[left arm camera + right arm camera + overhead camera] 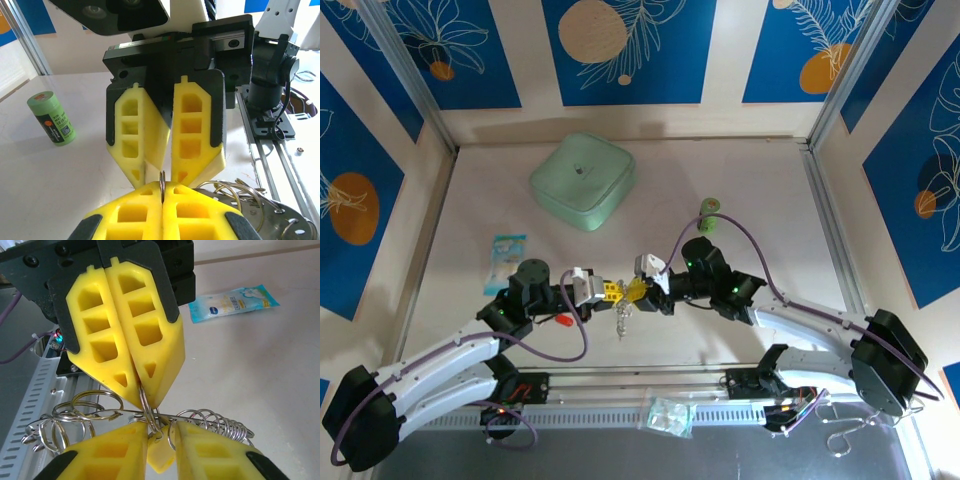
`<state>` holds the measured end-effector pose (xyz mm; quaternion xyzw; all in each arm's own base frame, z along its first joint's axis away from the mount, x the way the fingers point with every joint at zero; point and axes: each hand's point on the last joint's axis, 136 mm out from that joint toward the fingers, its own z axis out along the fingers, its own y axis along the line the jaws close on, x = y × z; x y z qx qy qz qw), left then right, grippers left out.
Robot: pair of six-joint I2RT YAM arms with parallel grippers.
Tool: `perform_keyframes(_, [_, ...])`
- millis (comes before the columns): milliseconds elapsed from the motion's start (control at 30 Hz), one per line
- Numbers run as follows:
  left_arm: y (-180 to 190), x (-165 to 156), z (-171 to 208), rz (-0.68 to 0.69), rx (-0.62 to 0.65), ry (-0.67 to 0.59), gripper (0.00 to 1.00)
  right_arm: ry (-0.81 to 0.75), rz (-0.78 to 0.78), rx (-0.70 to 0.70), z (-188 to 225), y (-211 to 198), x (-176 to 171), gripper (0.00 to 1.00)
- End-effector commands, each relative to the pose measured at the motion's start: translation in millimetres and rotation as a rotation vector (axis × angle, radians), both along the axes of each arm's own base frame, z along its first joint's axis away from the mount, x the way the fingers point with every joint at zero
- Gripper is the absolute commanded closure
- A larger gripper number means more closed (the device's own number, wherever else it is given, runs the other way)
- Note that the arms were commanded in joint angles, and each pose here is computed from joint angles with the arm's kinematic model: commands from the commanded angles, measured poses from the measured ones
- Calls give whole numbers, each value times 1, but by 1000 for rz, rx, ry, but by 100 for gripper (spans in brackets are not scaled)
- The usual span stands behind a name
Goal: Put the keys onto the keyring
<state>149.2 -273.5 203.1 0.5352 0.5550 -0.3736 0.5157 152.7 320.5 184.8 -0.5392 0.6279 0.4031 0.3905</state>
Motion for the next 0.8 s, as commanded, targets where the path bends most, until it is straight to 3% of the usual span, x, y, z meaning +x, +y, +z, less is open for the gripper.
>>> perform_keyframes(0, [-4,-7,15,-43,-47,-33,100,-31,10,36,16,1,-1,72])
perform_keyframes(300, [-4,-7,14,-45,-44,-31,100,-40,-3,11,10,-14,-3,69])
perform_keyframes(767, [-4,-7,13,-45,-43,-35,100,-39,36,68,25,4,1,77])
